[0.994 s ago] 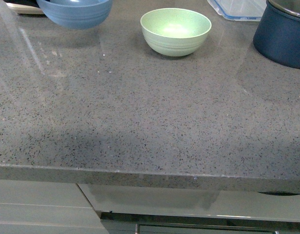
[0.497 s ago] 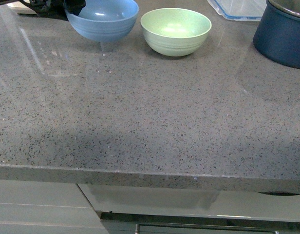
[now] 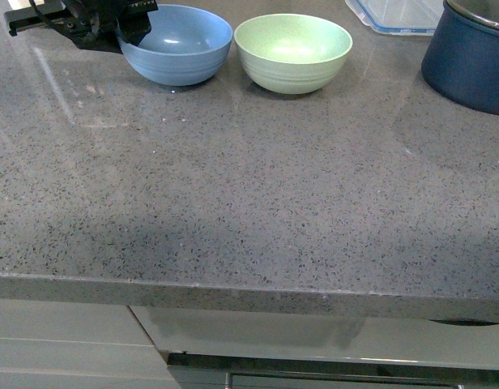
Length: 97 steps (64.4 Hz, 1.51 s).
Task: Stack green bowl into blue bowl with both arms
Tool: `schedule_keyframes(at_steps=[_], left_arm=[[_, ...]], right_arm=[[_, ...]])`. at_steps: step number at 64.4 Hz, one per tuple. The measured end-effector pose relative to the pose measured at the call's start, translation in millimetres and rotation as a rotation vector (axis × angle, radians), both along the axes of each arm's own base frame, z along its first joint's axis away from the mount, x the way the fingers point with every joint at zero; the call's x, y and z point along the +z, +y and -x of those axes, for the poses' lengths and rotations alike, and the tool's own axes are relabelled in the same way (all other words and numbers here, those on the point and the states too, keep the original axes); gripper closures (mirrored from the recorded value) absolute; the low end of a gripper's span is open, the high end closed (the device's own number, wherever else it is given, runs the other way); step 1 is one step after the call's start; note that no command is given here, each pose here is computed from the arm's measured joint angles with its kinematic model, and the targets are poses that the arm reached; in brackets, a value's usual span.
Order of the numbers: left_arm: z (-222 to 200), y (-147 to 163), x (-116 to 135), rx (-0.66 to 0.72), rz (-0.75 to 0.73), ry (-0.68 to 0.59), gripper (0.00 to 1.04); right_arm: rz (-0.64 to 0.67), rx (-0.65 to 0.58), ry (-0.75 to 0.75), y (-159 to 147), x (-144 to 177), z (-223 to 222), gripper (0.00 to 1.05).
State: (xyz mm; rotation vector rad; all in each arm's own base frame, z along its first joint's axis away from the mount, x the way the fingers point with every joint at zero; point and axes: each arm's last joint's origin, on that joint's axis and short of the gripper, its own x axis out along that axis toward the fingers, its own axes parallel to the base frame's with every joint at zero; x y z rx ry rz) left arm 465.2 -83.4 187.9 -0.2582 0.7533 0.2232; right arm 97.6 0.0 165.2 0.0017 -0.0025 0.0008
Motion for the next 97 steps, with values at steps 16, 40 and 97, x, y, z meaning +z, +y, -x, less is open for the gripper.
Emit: schedule_keyframes(at_steps=[16,40,97], left_arm=[[-5.0,-2.5,-1.3,0.006,0.020,-0.011,0.90],[-1.4,-4.2,22.7,0.008,0.026,-0.091,0.25],[231.2,44.7,35.2,0.023,-0.306,-0.015,0.07]], right_arm=[[0.000,0.000,0.000,0.0,0.0,0.0,0.10],[0.000,-0.001,0.000,0.0,0.0,0.0,0.10],[0.000,0.001,0.000,0.0,0.0,0.0,0.10]])
